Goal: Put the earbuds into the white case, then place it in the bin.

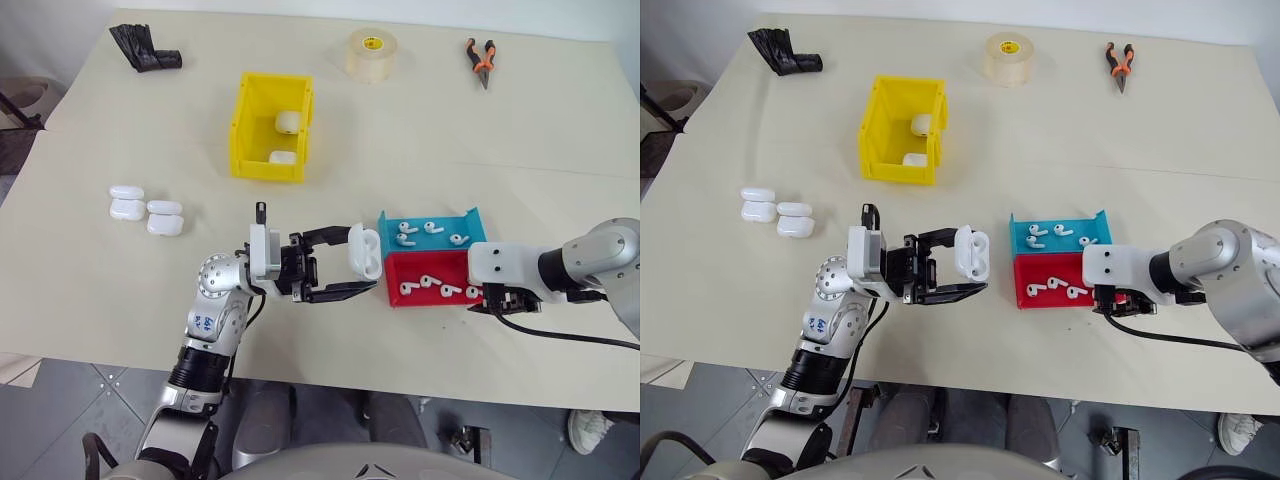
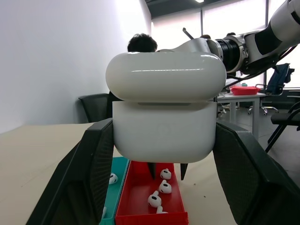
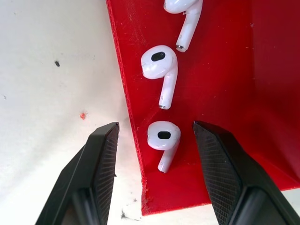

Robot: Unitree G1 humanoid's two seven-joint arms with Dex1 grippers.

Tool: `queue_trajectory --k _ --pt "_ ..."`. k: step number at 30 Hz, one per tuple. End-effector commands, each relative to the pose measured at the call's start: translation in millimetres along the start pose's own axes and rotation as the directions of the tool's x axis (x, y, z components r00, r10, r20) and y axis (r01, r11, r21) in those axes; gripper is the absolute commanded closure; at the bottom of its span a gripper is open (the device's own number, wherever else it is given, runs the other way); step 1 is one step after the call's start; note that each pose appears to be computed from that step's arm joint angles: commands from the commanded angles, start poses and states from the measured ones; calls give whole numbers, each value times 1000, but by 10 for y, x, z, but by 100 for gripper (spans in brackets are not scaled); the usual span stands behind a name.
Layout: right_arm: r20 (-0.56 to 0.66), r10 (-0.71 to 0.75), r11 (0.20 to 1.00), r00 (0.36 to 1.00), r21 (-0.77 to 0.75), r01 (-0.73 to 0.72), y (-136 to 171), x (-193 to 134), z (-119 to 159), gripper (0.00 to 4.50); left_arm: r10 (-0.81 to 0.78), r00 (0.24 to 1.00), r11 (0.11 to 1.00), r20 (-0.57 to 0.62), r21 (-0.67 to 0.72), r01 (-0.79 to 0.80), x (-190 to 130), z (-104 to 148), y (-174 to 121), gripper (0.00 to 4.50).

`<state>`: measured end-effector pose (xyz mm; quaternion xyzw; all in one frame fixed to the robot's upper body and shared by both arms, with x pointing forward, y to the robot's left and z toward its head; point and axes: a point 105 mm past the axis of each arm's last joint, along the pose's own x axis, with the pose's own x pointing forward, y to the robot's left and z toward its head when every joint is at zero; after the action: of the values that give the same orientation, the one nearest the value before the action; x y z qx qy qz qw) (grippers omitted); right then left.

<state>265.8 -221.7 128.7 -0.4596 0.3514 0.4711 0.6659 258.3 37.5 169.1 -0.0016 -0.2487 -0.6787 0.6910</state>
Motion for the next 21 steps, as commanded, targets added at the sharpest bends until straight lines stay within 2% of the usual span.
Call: queue_trajectory --k 1,6,9,11,21 --pt "-8 -17 1000 1000 -18 17 -38 -14 15 190 -5 1000 999 16 37 5 28 66 -12 172" --pt "-12 -21 1000 1000 -17 20 -46 -11 16 190 -5 1000 999 15 39 4 28 69 -10 172" --pt "-10 -24 1000 1000 -17 23 -49 -9 19 251 -4 1000 999 15 40 3 28 70 -6 172" --pt "-10 -26 999 1000 -19 26 -52 -7 20 311 -3 1000 999 15 40 2 28 70 -3 172" --pt "-19 -30 999 999 -37 29 -54 -13 14 311 -2 1000 999 17 43 1 30 71 1 172"
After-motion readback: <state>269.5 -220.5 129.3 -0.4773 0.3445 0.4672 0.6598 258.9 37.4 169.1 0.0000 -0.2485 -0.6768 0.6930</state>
